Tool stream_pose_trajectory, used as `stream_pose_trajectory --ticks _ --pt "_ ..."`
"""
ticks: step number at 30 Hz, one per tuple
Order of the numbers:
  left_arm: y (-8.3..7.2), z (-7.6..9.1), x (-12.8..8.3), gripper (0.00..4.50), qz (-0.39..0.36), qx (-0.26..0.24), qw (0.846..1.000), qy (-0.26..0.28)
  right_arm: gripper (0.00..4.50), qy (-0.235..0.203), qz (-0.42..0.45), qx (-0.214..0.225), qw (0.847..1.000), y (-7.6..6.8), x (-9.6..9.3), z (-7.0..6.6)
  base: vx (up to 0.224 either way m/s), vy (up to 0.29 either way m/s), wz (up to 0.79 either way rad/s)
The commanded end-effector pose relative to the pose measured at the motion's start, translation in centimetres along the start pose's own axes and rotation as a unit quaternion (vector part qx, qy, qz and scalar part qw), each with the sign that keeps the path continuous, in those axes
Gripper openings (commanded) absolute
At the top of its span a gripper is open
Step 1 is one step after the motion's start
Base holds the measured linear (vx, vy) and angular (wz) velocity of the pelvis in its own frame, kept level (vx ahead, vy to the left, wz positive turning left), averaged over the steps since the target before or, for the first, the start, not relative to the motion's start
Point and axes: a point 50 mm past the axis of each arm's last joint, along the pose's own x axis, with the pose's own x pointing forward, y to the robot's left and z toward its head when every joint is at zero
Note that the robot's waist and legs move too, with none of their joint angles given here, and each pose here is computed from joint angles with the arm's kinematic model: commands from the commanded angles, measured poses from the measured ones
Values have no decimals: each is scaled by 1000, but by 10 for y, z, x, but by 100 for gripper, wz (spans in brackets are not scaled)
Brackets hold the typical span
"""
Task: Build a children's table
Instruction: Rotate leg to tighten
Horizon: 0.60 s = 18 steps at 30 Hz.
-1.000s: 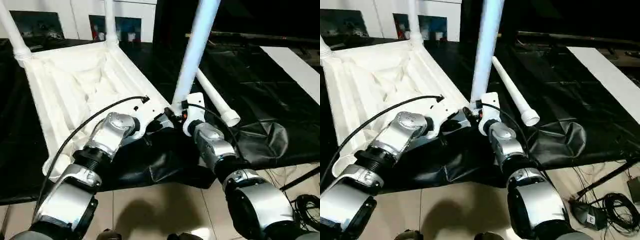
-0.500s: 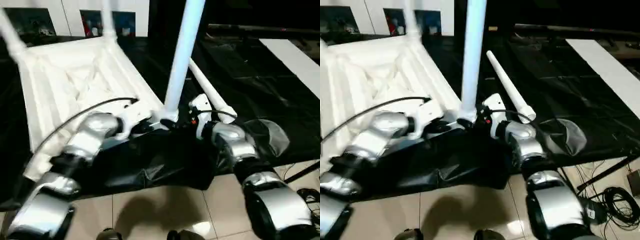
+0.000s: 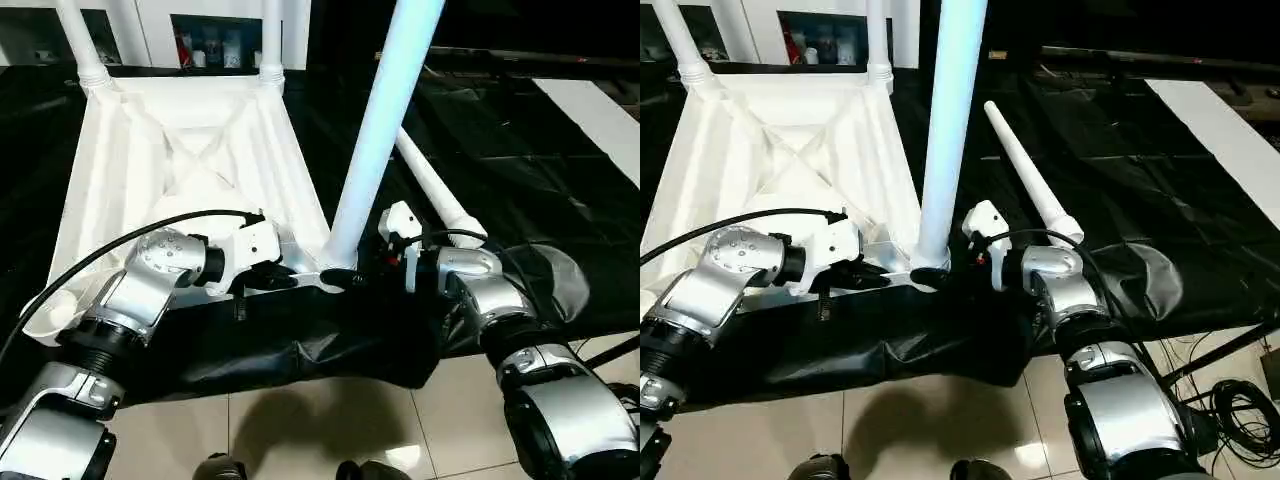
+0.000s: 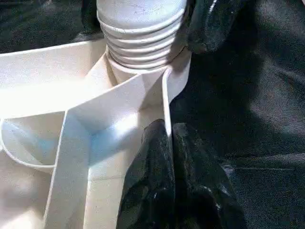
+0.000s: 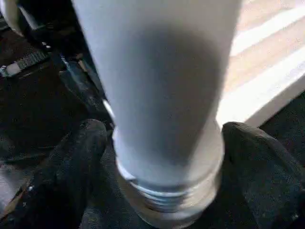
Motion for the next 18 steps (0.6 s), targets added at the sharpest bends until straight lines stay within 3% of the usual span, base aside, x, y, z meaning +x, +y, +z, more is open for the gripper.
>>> stream_pose_trajectory --ticks 1,14,16,18 --pt "-11 -4 9 0 -33 -9 999 -13 379 -5 6 -8 1000 0 -1 2 0 0 0" --pt "-12 -7 8 0 -38 -8 999 -3 282 -7 9 3 1000 3 0 -3 0 0 0" --pt "-12 -8 9 0 -38 -11 999 -3 280 -7 -2 10 1000 3 1 -6 0 0 0" --pt "-10 -12 14 0 -17 -21 1000 14 273 10 -67 32 997 0 3 -17 0 0 0"
